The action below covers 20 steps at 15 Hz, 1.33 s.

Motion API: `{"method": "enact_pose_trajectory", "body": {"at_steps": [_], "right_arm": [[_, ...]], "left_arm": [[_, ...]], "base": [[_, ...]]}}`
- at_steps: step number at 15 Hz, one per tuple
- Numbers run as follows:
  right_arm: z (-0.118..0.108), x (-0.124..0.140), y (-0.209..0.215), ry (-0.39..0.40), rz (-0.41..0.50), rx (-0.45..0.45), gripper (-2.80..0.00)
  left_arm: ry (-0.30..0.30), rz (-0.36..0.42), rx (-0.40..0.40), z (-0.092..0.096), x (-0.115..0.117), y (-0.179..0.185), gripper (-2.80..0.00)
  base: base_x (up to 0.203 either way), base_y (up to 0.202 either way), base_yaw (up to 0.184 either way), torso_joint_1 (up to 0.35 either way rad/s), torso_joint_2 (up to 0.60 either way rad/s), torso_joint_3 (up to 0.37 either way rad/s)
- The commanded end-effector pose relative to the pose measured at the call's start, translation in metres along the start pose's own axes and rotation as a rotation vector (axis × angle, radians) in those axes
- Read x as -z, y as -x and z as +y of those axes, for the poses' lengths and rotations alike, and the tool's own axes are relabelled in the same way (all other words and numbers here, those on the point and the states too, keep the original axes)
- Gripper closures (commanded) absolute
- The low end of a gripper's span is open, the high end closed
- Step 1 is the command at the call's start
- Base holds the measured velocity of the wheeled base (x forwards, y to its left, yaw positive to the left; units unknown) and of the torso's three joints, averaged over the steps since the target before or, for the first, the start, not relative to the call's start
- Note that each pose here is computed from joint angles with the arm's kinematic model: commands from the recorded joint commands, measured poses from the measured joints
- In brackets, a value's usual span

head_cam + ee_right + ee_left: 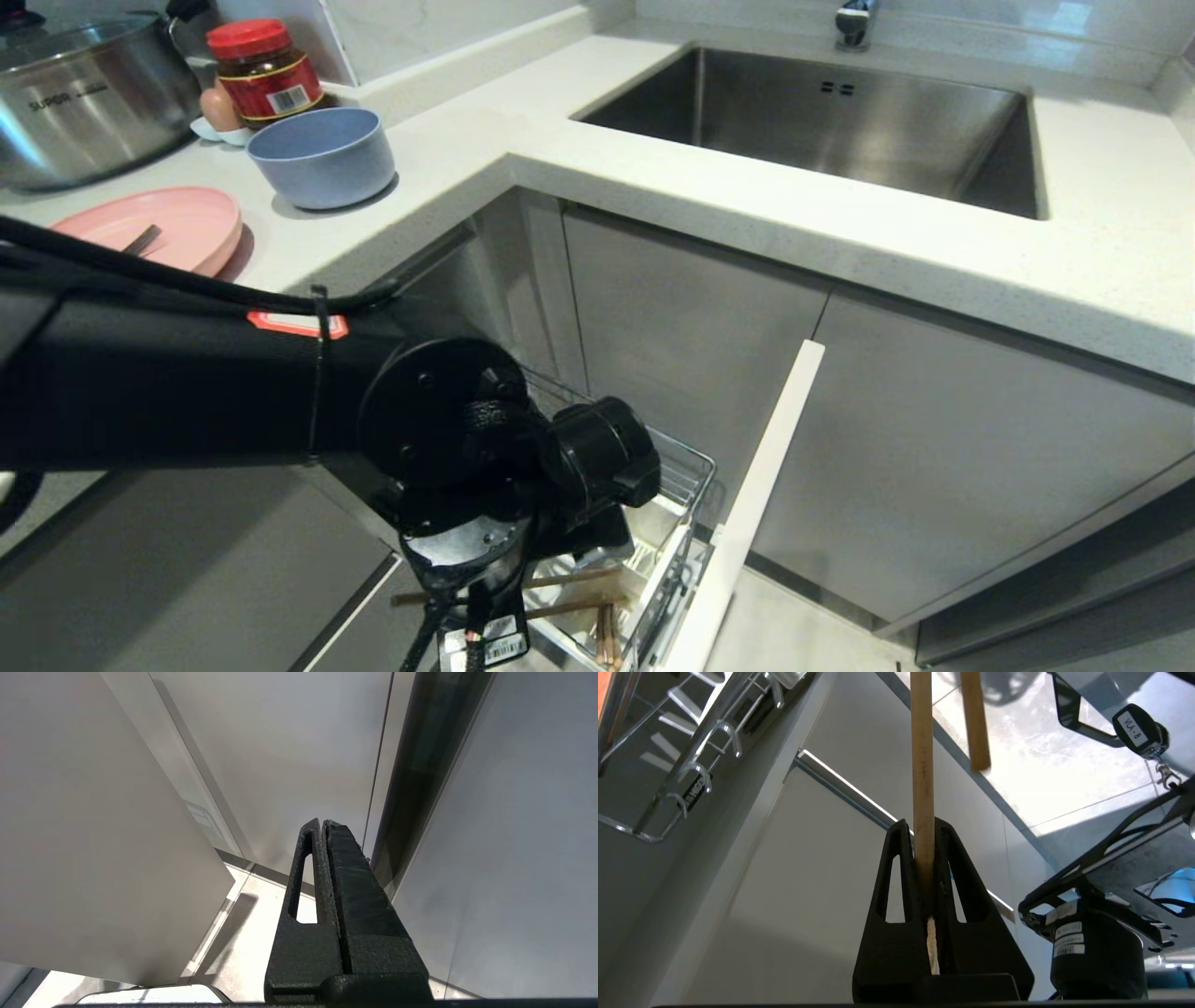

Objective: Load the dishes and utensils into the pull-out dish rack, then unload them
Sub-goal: Pick up the chopsticks and place it in the cupboard

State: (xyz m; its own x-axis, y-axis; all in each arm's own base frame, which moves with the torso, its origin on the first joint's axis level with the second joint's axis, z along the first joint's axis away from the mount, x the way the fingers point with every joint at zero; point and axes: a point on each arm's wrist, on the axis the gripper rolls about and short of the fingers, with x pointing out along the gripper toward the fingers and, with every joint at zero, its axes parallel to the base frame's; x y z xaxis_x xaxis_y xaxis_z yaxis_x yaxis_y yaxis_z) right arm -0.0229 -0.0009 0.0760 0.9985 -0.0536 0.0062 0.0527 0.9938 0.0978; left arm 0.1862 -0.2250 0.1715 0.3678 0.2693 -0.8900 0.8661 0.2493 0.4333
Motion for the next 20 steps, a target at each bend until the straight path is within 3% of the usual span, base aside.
{"method": "enact_pose_trajectory", "body": {"at_steps": [1, 20], "right_arm": [[0.000, 0.000, 0.000, -0.001, -0.003, 0.000, 0.00], [0.000, 0.000, 0.000, -0.001, -0.004, 0.000, 0.00]], "left_arm": [[-0.017, 0.032, 0.006, -0.001, -0.012, -0.010, 0.00], [-0.033, 0.050, -0.011, 0.000, -0.061, -0.036, 0.00]], "base": [[0.000, 0.000, 0.000, 0.000, 0.00, 0.000], [0.000, 0.000, 0.000, 0.000, 0.00, 0.000]]}}
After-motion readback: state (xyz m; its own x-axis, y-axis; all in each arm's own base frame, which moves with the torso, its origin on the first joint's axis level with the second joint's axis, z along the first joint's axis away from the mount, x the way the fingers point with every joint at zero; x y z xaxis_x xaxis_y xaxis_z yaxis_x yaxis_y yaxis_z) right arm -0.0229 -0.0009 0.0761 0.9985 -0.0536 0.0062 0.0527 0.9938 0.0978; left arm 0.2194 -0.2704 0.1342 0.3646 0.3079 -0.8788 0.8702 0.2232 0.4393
